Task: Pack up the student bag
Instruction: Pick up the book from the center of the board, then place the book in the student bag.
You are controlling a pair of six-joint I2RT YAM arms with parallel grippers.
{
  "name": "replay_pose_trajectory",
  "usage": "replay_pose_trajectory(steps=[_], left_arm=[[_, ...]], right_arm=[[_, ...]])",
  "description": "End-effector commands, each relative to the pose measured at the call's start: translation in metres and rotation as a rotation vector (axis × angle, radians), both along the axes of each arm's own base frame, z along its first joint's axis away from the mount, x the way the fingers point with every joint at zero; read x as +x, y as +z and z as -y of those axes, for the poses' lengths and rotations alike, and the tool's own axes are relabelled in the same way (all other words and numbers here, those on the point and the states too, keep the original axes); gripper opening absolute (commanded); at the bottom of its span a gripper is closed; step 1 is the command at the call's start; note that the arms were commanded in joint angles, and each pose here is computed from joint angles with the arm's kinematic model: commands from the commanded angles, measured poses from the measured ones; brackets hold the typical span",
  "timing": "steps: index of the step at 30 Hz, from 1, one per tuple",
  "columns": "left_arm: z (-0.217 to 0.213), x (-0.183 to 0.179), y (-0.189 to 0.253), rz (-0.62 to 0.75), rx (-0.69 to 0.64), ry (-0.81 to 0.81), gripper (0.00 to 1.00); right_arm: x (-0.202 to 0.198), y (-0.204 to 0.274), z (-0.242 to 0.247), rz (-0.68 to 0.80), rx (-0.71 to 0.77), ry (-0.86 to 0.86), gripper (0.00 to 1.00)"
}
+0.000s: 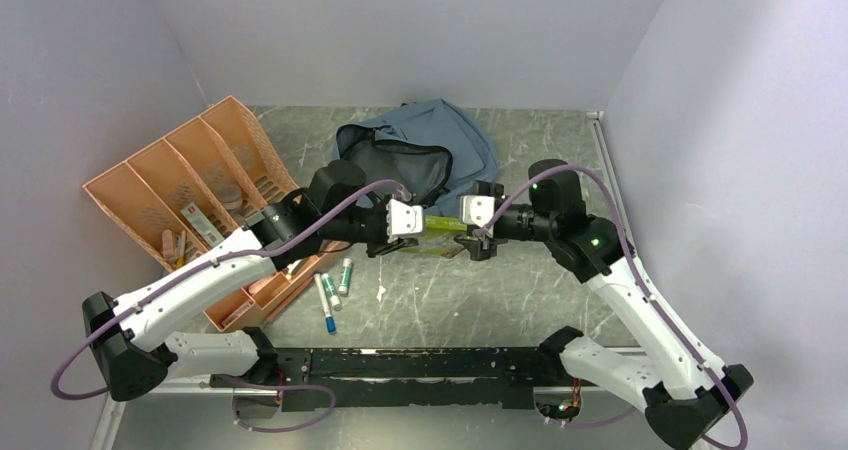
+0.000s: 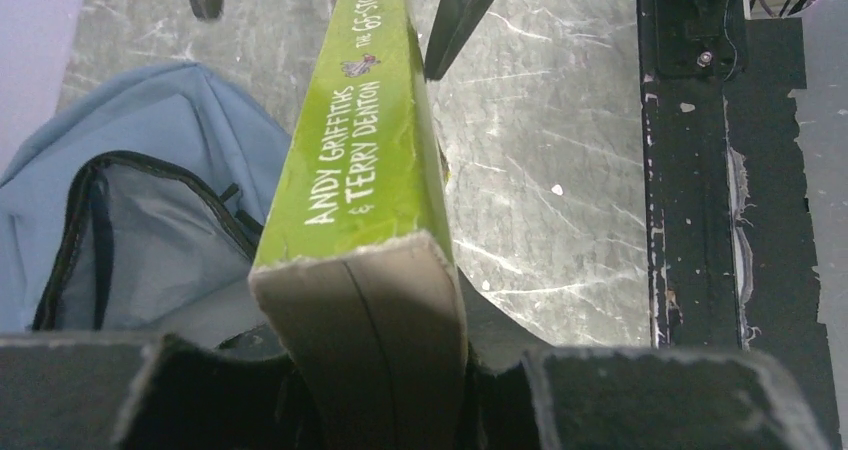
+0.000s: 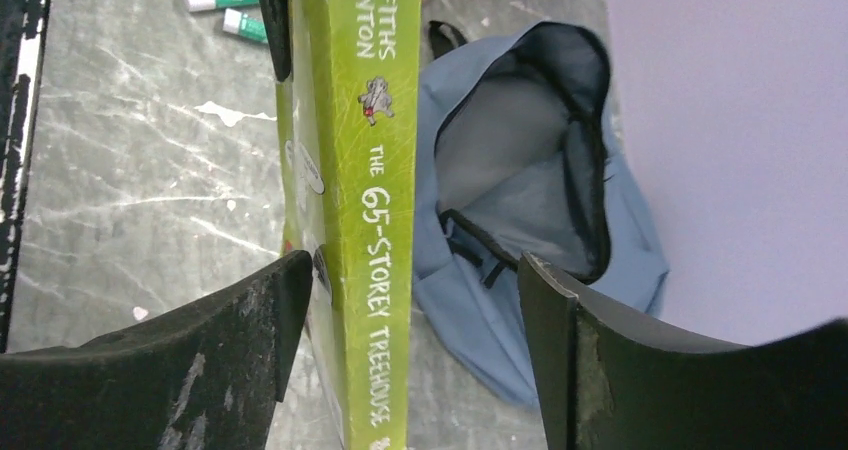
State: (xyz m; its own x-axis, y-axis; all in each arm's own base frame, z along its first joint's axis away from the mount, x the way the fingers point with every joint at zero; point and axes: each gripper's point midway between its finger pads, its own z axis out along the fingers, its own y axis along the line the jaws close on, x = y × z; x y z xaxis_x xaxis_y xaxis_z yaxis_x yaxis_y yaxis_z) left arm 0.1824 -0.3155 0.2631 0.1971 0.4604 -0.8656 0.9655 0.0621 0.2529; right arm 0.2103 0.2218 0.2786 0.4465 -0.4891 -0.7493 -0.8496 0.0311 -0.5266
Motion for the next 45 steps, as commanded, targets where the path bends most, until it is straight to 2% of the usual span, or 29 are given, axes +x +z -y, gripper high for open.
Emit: replay_pose_trajectory(steps=[1, 5, 7, 9, 13, 17, 20, 23, 26, 29, 33, 35, 41, 43, 45], left_arm=[[0.003, 0.002, 0.011, 0.007, -0.047, 0.019, 0.05], [0.0, 0.016, 0.012, -0.006, -0.083, 0.129, 0.05], [-0.009, 0.038, 0.016, -0.058, -0.122, 0.313, 0.05], [-0.023, 0.06, 0.017, -0.091, -0.129, 0.474, 0.05], [-0.041, 0.084, 0.021, -0.192, -0.193, 0.592, 0.05], [-0.063, 0.104, 0.037, -0.3, -0.359, 0.674, 0.05], [-0.078, 0.117, 0.042, -0.379, -0.441, 0.688, 0.05], [-0.094, 0.13, 0.045, -0.44, -0.492, 0.709, 0.05], [-0.107, 0.141, 0.05, -0.459, -0.532, 0.762, 0.05], [-0.127, 0.152, 0.054, -0.434, -0.565, 0.899, 0.05], [-0.153, 0.159, 0.064, -0.381, -0.594, 1.052, 0.05], [-0.16, 0.159, 0.069, -0.367, -0.602, 1.091, 0.05], [-0.176, 0.16, 0.074, -0.358, -0.633, 1.193, 0.05], [-0.181, 0.158, 0.077, -0.352, -0.651, 1.217, 0.05], [-0.195, 0.158, 0.082, -0.313, -0.679, 1.281, 0.05]], right_arm=[[-0.003, 0.02, 0.001, 0.081, 0.051, 0.005, 0.8], [-0.015, 0.028, 0.004, 0.103, 0.095, 0.014, 0.81], [-0.015, 0.037, 0.005, 0.118, 0.16, -0.021, 0.81], [-0.01, 0.052, 0.008, 0.138, 0.266, -0.093, 0.81], [0.008, 0.095, 0.02, 0.13, 0.604, -0.295, 0.82], [0.034, 0.098, 0.035, -0.061, 0.837, -0.522, 0.83], [0.056, 0.082, 0.039, -0.306, 0.952, -0.704, 0.83], [0.077, 0.056, 0.036, -0.488, 0.917, -0.876, 0.8], [0.096, 0.016, 0.034, -0.616, 0.752, -1.062, 0.81], [0.105, -0.027, 0.02, -0.712, 0.539, -1.123, 0.86], [0.111, -0.053, 0.009, -0.813, 0.404, -1.172, 0.93], [0.117, -0.051, 0.004, -0.828, 0.405, -1.174, 0.99], [0.122, -0.039, -0.027, -0.865, 0.424, -1.001, 1.0], [0.123, -0.03, -0.04, -0.876, 0.453, -0.94, 0.96], [0.127, -0.025, -0.05, -0.881, 0.481, -0.922, 0.86]])
